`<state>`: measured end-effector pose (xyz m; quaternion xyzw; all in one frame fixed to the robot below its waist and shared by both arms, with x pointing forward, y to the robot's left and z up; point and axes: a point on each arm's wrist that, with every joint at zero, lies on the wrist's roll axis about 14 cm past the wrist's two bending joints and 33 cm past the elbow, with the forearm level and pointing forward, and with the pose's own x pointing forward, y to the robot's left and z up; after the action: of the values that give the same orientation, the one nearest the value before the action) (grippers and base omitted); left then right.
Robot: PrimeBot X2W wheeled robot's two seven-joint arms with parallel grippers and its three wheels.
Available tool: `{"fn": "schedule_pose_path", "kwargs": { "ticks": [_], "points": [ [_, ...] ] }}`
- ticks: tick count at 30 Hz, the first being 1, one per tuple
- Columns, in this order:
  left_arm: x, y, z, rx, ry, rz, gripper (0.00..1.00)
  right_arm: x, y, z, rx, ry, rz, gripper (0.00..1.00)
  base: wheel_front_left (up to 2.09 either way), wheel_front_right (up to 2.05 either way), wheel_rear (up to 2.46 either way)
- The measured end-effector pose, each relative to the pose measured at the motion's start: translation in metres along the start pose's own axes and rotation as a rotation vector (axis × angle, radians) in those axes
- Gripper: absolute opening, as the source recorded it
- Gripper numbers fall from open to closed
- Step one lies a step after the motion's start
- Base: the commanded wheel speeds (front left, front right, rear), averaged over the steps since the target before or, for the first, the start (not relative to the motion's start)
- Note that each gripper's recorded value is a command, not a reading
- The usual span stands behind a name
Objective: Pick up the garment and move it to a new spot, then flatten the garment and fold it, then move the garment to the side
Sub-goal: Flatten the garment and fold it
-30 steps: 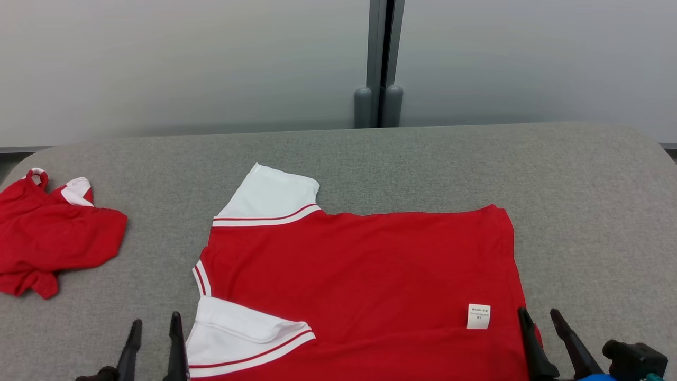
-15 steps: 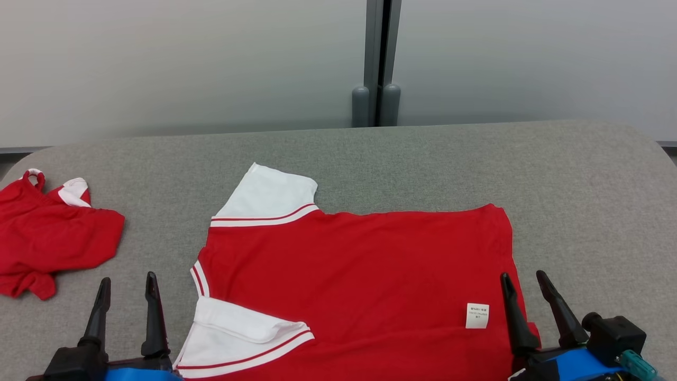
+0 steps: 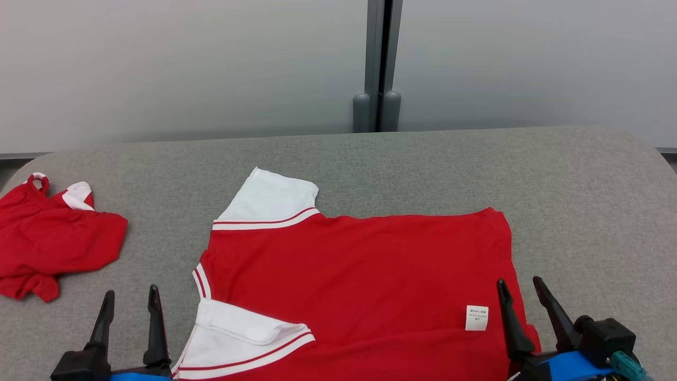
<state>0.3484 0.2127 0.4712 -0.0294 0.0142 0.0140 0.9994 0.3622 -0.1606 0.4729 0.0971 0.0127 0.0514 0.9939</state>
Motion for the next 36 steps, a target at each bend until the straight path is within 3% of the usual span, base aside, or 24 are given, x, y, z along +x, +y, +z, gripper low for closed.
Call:
{"fn": "schedule_pose_path", "kwargs": {
  "ticks": [31, 36],
  "points": [
    [0.003, 0.001, -0.002, -0.001, 0.005, -0.005, 1.0, -0.003, 0.0, -0.004, -0.006, 0.013, -0.006, 1.0, 0.0, 0.0, 0.0],
    [0.025, -0.005, 0.011, 0.015, -0.03, -0.042, 1.0, 0.009, -0.002, 0.002, -0.022, -0.002, -0.003, 1.0, 0.0, 0.0, 0.0]
  ]
}}
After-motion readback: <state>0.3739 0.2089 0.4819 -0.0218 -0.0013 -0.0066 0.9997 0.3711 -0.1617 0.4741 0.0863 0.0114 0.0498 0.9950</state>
